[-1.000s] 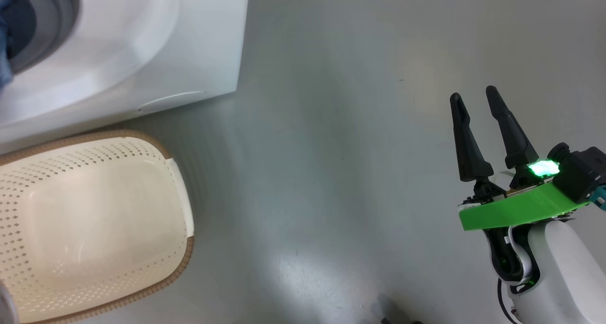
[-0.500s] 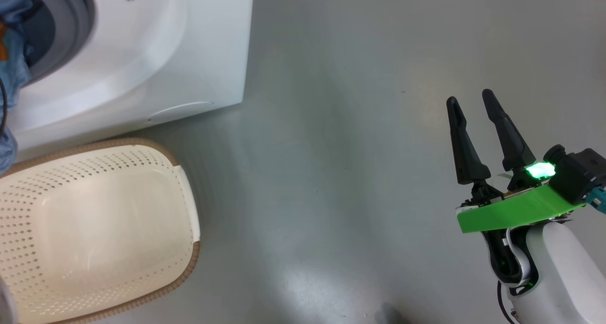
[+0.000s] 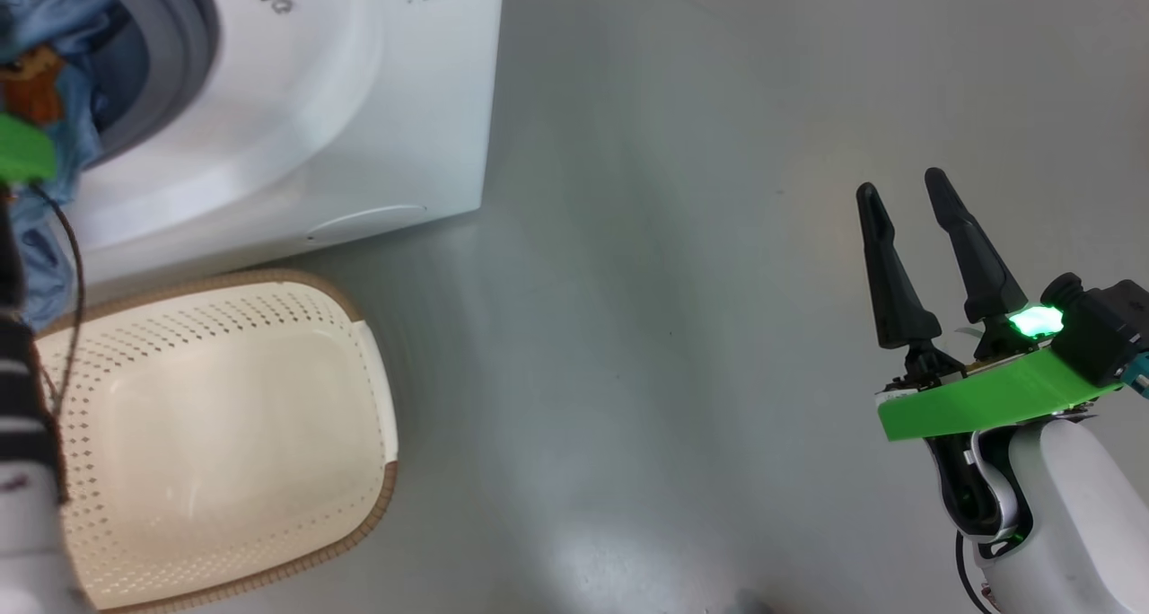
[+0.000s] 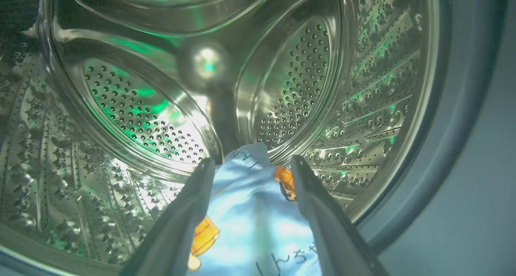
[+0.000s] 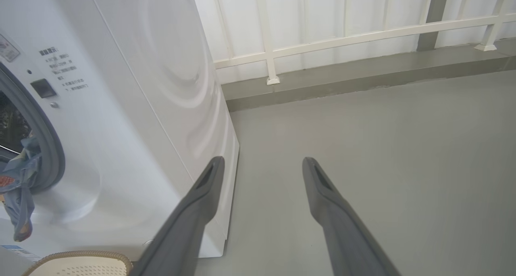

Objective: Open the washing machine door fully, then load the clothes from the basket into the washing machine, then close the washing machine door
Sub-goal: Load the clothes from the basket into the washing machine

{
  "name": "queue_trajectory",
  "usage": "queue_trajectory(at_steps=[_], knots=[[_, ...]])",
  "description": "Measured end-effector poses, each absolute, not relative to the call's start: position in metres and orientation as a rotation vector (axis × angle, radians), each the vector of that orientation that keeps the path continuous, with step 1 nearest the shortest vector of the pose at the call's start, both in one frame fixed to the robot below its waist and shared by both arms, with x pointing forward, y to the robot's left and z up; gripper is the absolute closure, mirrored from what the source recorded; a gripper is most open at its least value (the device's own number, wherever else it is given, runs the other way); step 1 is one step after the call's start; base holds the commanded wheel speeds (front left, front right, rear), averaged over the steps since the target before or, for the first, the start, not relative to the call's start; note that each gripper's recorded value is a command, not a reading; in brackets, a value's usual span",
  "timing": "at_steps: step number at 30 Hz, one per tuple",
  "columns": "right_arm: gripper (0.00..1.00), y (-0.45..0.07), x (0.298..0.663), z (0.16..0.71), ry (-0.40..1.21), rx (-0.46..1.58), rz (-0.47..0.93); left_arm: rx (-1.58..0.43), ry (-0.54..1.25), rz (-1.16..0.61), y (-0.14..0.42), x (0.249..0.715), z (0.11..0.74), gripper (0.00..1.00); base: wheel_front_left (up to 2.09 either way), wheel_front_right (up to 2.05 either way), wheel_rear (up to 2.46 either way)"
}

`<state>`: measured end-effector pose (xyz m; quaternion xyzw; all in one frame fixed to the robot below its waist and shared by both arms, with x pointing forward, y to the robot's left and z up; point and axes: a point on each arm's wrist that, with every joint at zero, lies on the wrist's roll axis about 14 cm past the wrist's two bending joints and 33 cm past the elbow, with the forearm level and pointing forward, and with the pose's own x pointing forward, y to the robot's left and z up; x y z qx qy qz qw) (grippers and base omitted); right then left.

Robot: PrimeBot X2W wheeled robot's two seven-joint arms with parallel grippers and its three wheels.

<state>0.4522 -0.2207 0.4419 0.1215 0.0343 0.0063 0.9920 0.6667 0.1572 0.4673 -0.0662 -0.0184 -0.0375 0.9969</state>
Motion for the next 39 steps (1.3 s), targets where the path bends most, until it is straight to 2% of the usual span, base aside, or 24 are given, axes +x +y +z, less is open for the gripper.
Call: queue_trajectory(at_steps=[12,39], knots=[[0.0,-0.221,0.45,0.464,0.018,0.232,0.032,-0.153,-0.032,-0.034,0.173,0.61,0.461,0.0,0.0,0.0,0.0],[0.0,-0.214,0.395,0.496,-0.032,0.24,0.06,-0.103,-0.001,-0.001,0.192,0.473,0.476,0.0,0.0,0.0,0.0]])
